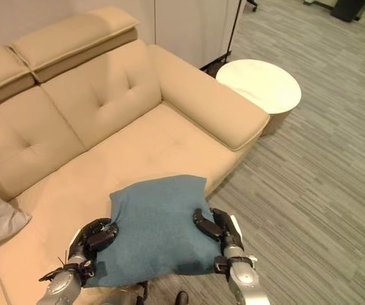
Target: Pick up all the scattered cushions and arrange them neatly on the sofa.
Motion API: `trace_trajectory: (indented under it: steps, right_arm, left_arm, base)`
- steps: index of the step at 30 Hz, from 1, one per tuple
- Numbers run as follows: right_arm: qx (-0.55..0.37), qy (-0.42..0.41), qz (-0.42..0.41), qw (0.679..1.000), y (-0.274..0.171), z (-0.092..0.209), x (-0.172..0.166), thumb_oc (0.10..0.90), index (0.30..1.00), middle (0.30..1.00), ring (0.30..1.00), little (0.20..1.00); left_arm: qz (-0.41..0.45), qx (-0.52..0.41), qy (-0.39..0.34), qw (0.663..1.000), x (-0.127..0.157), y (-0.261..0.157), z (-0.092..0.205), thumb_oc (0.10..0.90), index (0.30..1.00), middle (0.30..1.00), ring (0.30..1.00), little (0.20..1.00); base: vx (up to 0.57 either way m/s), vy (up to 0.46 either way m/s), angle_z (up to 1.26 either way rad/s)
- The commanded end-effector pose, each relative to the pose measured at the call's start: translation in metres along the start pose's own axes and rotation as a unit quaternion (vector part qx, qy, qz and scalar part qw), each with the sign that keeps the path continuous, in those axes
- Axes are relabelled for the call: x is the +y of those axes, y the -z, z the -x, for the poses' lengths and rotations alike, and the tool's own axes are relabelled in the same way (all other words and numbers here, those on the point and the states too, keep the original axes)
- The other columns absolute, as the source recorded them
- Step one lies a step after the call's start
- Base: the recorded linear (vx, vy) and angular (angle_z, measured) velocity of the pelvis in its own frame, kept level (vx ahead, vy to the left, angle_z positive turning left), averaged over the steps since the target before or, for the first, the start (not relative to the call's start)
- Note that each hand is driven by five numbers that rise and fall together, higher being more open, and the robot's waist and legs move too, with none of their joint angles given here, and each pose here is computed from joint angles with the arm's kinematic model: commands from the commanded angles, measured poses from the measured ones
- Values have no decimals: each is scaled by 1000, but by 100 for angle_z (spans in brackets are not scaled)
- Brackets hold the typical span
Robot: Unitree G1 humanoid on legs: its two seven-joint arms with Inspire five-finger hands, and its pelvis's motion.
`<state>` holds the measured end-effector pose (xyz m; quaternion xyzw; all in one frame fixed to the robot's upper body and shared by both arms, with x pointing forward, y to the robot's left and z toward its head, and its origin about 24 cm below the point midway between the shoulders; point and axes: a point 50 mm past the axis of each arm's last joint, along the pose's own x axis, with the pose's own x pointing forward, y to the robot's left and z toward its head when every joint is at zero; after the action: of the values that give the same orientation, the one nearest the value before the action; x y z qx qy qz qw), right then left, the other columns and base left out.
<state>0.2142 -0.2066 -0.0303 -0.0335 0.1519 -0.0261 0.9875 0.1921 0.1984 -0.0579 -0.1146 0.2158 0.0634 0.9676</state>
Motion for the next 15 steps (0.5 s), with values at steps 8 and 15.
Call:
trace_trajectory:
  steps: [8,15]
  right_arm:
    - [-208,-90,-16,974,-87,-13,35,400,300,300,300,300]
    - [-207,-74,-14,975,-85,-10,27,400,300,300,300,300]
  left_arm:
    - [24,-165,112,980,-45,-64,-9,400,300,300,300,300]
    - [43,-158,115,980,-51,-59,-9,400,300,300,300,300]
  base:
    - [191,-123,2]
    - [166,-266,35]
